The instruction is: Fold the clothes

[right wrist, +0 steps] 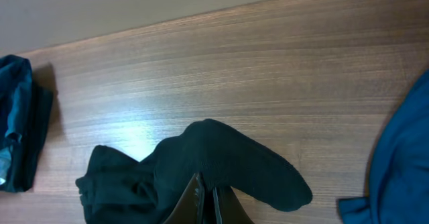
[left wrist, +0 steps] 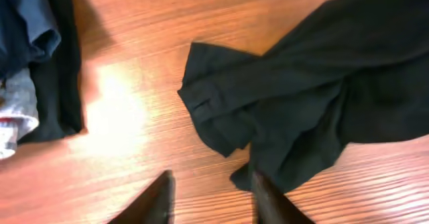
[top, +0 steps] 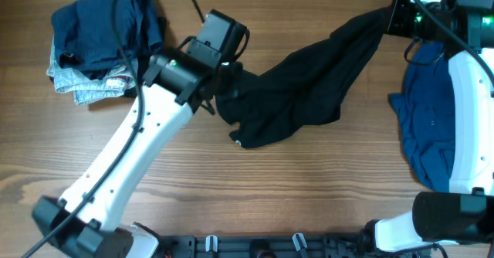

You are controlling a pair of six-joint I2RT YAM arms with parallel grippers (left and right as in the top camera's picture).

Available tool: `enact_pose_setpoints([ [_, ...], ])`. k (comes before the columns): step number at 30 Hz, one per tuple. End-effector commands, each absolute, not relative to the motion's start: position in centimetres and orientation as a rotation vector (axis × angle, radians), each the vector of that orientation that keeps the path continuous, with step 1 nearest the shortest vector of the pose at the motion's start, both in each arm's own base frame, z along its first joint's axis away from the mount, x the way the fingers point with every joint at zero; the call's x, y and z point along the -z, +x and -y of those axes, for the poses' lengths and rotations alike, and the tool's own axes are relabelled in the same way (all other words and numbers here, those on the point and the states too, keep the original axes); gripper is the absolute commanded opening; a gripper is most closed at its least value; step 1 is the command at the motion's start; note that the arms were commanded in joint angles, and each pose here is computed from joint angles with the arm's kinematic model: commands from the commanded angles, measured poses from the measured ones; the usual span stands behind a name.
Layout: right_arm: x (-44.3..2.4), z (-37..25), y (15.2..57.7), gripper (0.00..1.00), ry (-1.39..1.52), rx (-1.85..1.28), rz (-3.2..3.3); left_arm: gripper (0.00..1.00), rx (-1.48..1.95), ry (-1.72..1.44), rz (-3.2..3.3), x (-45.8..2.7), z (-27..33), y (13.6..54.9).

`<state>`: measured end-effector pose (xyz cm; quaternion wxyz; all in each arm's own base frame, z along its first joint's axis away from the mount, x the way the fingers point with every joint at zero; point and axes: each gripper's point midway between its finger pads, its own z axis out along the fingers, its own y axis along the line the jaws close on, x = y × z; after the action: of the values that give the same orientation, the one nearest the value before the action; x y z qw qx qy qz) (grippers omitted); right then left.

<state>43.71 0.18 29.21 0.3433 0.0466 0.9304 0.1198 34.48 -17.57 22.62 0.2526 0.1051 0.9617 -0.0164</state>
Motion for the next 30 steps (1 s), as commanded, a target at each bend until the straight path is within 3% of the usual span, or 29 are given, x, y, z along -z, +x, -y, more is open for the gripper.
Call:
enact_pose_setpoints([
  [1,-31.2,-0.3,43.3,0.04,0.082,-0.312,-2.368,0.58,-0.037,0.356,-2.679,-18.3,16.5,36.4],
  [3,-31.2,-0.3,43.3,0.04,0.081,-0.311,-2.368,0.63,-0.029,0.393,-2.719,-15.8,16.1,37.7],
  [10,-31.2,-0.3,43.4,0.04,0.055,-0.3,-2.366,0.64,0.157,0.772,-2.816,-7.9,16.9,39.1],
  [20,-31.2,-0.2,43.4,0.04,0.055,-0.292,-2.365,0.6,0.216,1.025,-2.727,-6.0,18.5,39.6],
  [30,-31.1,-0.1,43.5,0.04,0.057,-0.286,-2.366,0.57,0.225,1.05,-2.82,-1.1,18.4,39.2],
])
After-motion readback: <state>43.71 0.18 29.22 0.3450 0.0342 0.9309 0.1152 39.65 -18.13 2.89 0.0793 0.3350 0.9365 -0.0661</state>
